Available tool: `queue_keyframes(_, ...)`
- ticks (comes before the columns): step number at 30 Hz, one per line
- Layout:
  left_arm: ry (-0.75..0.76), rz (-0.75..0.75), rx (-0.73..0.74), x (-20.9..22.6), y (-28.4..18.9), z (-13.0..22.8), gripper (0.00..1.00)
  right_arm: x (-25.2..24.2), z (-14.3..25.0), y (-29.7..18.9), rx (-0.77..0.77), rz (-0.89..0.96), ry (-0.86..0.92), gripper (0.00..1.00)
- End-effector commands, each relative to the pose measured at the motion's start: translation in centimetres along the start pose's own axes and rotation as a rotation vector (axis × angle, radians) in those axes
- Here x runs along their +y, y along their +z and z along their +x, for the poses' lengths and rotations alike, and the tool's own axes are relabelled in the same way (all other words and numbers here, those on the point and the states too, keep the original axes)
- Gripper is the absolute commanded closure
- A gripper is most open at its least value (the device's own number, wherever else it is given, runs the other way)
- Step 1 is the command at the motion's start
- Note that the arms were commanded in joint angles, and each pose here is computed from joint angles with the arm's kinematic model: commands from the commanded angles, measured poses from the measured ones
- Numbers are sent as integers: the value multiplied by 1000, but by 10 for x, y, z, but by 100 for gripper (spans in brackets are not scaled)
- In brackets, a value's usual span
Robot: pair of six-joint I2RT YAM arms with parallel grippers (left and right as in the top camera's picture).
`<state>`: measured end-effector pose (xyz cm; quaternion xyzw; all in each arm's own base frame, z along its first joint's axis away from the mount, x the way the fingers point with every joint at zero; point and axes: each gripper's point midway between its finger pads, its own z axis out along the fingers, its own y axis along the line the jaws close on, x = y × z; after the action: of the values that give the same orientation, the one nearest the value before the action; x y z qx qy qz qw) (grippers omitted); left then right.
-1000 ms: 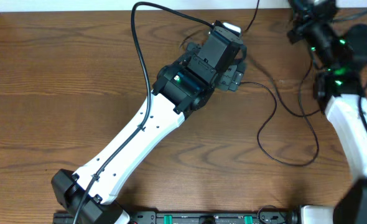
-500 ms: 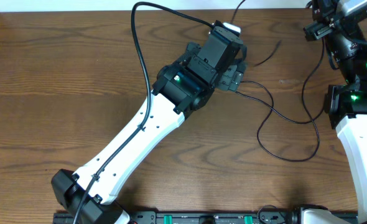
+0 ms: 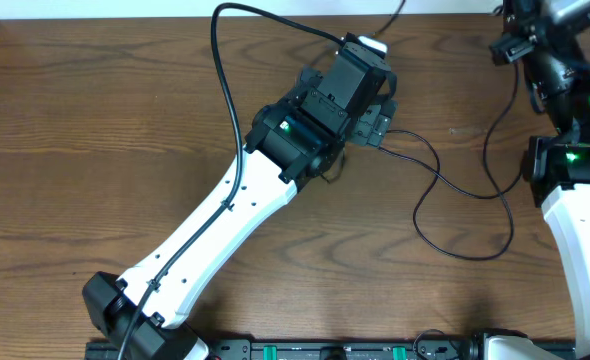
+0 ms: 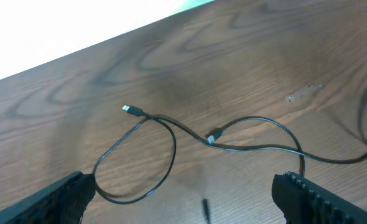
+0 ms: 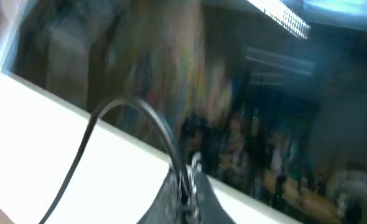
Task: Untangle cables
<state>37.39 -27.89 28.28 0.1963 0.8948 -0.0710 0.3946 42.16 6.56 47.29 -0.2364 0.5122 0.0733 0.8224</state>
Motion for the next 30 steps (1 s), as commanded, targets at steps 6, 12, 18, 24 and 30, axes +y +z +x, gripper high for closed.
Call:
queue_keyframes(6,-3,-9,-22,3,-7,-6,5,-84,66,-39,314,337,-99,99)
queue_keyframes(12,-3,-9,-22,3,-7,-6,5,-162,102,-112,543,648,-129,99)
queue_keyframes(18,-3,-9,-22,3,-7,-6,5,-208,123,-175,648,804,-71,99)
queue_keyframes(24,-3,-9,-22,3,-7,-6,5,-250,154,-251,702,1021,119,99)
queue_keyframes(30,-3,-9,-22,3,-7,-6,5,-271,209,-326,782,1199,318,99)
